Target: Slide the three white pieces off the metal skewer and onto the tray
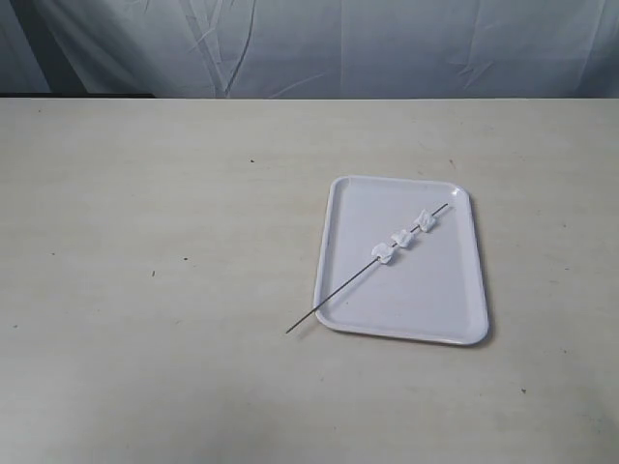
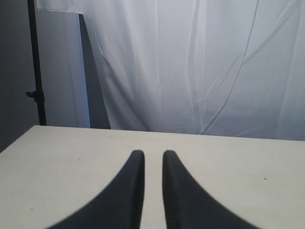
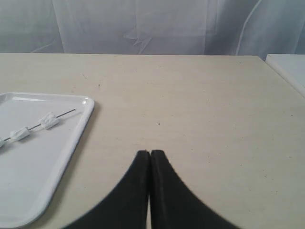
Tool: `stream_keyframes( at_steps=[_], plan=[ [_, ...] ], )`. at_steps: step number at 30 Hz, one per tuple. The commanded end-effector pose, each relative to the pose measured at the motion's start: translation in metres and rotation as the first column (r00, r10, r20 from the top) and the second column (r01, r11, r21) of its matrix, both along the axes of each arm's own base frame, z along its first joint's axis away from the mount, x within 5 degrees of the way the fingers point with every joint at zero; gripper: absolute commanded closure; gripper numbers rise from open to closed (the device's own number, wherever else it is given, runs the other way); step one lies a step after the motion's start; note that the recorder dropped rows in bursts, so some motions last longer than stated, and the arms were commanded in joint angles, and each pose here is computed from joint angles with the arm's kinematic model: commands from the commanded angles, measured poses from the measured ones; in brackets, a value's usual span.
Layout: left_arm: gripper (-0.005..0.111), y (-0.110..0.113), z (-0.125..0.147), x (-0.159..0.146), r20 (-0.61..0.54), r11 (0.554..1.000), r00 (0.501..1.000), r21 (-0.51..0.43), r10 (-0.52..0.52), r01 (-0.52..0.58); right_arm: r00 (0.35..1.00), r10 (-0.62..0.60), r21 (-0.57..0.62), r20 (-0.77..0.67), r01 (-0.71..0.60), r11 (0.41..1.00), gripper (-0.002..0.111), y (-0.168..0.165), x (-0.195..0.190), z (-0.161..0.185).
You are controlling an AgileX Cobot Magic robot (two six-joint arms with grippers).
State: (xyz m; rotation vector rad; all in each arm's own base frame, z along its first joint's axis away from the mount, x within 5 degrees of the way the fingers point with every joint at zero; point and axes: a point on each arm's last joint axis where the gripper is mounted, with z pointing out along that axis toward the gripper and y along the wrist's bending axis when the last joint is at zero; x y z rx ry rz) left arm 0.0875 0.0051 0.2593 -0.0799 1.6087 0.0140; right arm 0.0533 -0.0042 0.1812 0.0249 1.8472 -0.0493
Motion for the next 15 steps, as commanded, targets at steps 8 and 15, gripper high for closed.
stream_keyframes(
  at_steps=[8, 15],
  plan=[
    [0.092, -0.003, 0.041, 0.032, -0.054, 0.999, 0.998, -0.006, -0.042, 0.041, 1.0, 0.004, -0.006, 0.012, -0.004, 1.0, 0.109, 0.0, 0.0, 0.0],
    [0.092, -0.017, 0.046, 0.057, -0.153, 0.99, 0.978, -0.012, -0.139, 0.139, 1.0, 0.003, -0.004, 0.012, -0.003, 1.0, 0.109, 0.0, 0.0, 0.0]
  ],
)
